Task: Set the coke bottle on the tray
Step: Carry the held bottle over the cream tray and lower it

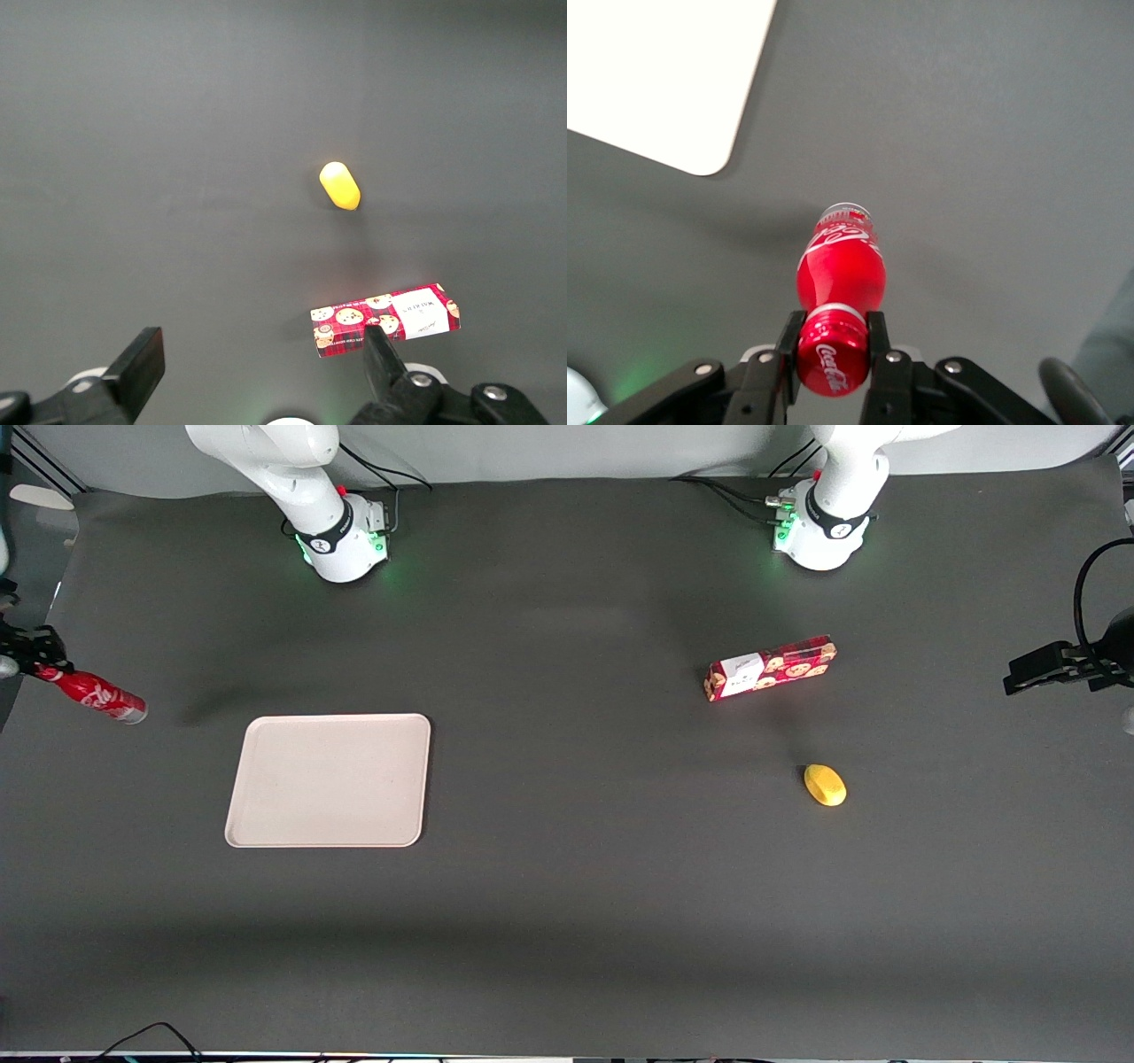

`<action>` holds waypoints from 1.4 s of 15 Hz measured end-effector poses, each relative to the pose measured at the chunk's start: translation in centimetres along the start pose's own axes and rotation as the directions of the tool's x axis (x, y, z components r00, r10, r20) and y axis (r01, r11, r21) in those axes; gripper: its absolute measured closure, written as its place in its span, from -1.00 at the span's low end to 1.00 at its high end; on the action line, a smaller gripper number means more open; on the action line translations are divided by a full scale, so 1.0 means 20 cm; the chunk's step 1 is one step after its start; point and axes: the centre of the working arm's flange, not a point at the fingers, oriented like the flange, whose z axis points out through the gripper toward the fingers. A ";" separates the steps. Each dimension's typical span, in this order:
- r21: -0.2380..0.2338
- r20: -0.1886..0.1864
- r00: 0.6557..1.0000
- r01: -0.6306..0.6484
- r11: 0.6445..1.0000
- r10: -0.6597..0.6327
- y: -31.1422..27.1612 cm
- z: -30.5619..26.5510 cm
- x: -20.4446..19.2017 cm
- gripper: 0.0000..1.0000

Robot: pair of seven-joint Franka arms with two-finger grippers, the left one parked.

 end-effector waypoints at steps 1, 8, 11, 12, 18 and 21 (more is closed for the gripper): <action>0.004 0.009 1.000 0.015 1.000 -0.015 -0.02 -0.13 0.04 0.37; -0.070 -0.018 0.996 0.085 0.994 -0.087 -0.38 -0.90 0.39 0.37; -0.058 -0.029 0.998 0.051 0.997 -0.053 -0.58 -0.91 0.63 0.37; -0.041 -0.026 0.999 0.032 0.999 -0.033 -0.64 -0.87 0.73 0.37; 0.010 -0.025 0.999 -0.020 1.000 0.020 -0.85 -0.37 1.22 0.37; 0.013 -0.032 0.999 -0.035 0.999 0.035 -0.79 0.02 1.25 0.37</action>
